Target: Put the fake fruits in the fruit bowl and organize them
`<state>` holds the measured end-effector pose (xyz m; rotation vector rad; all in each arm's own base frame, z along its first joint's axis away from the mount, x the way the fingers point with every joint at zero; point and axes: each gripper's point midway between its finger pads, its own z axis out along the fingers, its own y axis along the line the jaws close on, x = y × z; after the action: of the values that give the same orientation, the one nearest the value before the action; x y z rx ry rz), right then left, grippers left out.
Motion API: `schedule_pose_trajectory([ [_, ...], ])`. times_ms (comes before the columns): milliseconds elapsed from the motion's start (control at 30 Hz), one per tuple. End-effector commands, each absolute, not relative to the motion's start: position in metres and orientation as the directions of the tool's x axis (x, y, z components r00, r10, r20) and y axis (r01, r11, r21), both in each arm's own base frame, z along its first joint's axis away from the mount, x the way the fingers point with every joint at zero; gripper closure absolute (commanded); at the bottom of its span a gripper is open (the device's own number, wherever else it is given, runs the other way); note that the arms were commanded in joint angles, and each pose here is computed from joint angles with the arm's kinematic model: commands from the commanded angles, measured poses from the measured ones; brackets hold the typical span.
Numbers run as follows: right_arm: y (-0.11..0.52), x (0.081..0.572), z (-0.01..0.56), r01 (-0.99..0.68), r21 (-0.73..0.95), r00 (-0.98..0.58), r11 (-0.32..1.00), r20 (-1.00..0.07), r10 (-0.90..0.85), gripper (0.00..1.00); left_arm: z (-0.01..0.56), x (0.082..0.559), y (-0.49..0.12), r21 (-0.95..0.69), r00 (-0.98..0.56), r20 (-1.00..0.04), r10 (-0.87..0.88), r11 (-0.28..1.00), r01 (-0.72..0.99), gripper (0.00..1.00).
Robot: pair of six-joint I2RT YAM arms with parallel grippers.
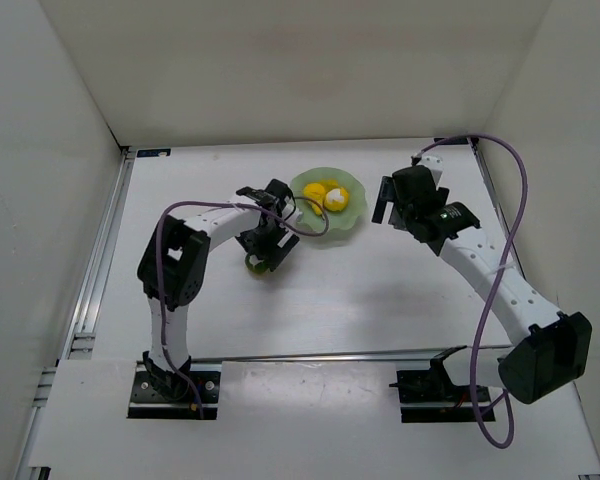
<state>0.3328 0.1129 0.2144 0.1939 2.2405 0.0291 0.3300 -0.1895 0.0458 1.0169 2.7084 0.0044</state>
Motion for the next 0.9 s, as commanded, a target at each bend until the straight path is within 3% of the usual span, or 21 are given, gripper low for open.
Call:
schedule_pose_trajectory([
  [0,0.099,0.327,0.228,0.179,0.102,-0.568,0.979,-0.802,0.187,0.0,0.042,0.332,-0.187,0.081,-0.759,-0.2,0.62,0.782,0.618,0.0],
  [67,0.092,0.327,0.233,0.202,0.097,-0.55,0.975,-0.812,0.195,0.0,0.042,0.328,-0.186,0.07,-0.76,-0.19,0.621,0.781,0.62,0.03],
  [100,0.092,0.326,0.236,0.201,0.103,-0.543,0.974,-0.816,0.198,0.0,0.042,0.327,-0.188,0.061,-0.76,-0.191,0.621,0.78,0.622,0.09],
  [133,0.09,0.327,0.236,0.209,0.098,-0.539,0.973,-0.819,0.198,0.0,0.049,0.326,-0.188,0.056,-0.751,-0.203,0.628,0.773,0.631,0.18],
  [167,0.09,0.327,0.236,0.209,0.098,-0.539,0.973,-0.819,0.198,0.0,0.053,0.327,-0.189,0.058,-0.749,-0.214,0.627,0.774,0.631,0.33],
  [300,0.09,0.327,0.236,0.209,0.098,-0.539,0.973,-0.819,0.198,0.0,0.081,0.324,-0.196,0.017,-0.739,-0.229,0.633,0.762,0.647,0.61],
  [333,0.09,0.327,0.236,0.209,0.098,-0.539,0.973,-0.819,0.198,0.0,0.102,0.334,-0.204,0.017,-0.719,-0.282,0.635,0.753,0.658,0.65],
  [567,0.088,0.329,0.228,0.224,0.099,-0.542,0.97,-0.814,0.208,0.0,0.177,0.397,-0.253,0.14,-0.571,-0.547,0.612,0.74,0.658,0.64],
  [600,0.088,0.328,0.224,0.225,0.093,-0.55,0.97,-0.81,0.205,0.0,0.174,0.406,-0.265,0.143,-0.556,-0.563,0.612,0.734,0.664,0.57],
  [667,0.079,0.33,0.224,0.252,0.088,-0.542,0.964,-0.812,0.216,0.0,0.199,0.432,-0.287,0.163,-0.499,-0.644,0.58,0.741,0.652,0.57],
  [767,0.072,0.329,0.226,0.27,0.088,-0.538,0.959,-0.812,0.226,0.0,0.205,0.46,-0.314,0.169,-0.456,-0.692,0.559,0.74,0.65,0.48],
  [867,0.067,0.327,0.232,0.273,0.094,-0.522,0.957,-0.822,0.23,0.0,0.204,0.47,-0.334,0.172,-0.429,-0.713,0.554,0.732,0.66,0.08],
])
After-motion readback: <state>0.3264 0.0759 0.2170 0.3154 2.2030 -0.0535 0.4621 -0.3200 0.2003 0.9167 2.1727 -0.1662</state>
